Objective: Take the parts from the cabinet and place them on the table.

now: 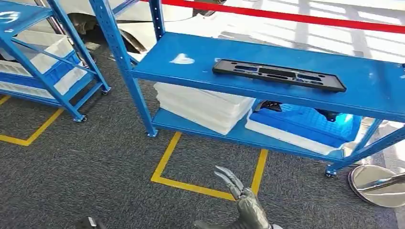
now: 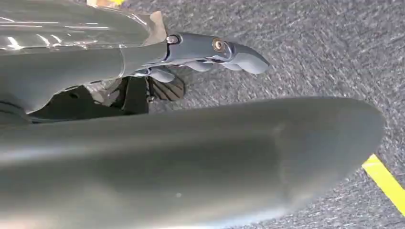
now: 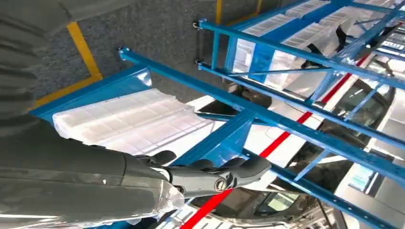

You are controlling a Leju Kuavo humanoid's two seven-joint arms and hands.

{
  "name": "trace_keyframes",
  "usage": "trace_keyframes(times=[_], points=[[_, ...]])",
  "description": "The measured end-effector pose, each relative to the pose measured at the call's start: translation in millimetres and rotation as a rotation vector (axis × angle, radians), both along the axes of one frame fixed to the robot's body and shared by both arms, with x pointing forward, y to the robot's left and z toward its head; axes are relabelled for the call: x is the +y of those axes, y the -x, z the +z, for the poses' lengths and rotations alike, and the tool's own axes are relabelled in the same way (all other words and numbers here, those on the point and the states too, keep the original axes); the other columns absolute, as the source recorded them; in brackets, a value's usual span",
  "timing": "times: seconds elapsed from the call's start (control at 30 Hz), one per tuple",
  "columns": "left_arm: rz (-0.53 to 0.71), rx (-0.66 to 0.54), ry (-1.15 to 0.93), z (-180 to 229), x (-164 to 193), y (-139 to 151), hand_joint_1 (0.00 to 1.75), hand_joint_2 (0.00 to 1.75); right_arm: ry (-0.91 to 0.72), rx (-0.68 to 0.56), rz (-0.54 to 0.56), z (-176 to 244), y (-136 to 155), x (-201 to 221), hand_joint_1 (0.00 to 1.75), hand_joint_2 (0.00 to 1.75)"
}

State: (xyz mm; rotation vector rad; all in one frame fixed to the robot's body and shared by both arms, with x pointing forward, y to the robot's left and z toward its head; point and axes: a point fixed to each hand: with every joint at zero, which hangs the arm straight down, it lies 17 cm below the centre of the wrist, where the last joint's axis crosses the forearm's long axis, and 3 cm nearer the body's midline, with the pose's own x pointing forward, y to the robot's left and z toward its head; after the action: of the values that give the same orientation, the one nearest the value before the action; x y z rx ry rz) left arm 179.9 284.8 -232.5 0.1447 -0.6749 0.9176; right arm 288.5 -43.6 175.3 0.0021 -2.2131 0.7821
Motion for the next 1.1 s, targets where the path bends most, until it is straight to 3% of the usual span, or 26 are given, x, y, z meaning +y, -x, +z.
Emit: trace_keyframes(times=[1.1], points=[[0.006,0.011,0.023,-2.1,-9.2,4.5,0.0,0.0,0.032,-0.012,-0.04,-4.5,-1.7,-6.6,0.0,1.75]])
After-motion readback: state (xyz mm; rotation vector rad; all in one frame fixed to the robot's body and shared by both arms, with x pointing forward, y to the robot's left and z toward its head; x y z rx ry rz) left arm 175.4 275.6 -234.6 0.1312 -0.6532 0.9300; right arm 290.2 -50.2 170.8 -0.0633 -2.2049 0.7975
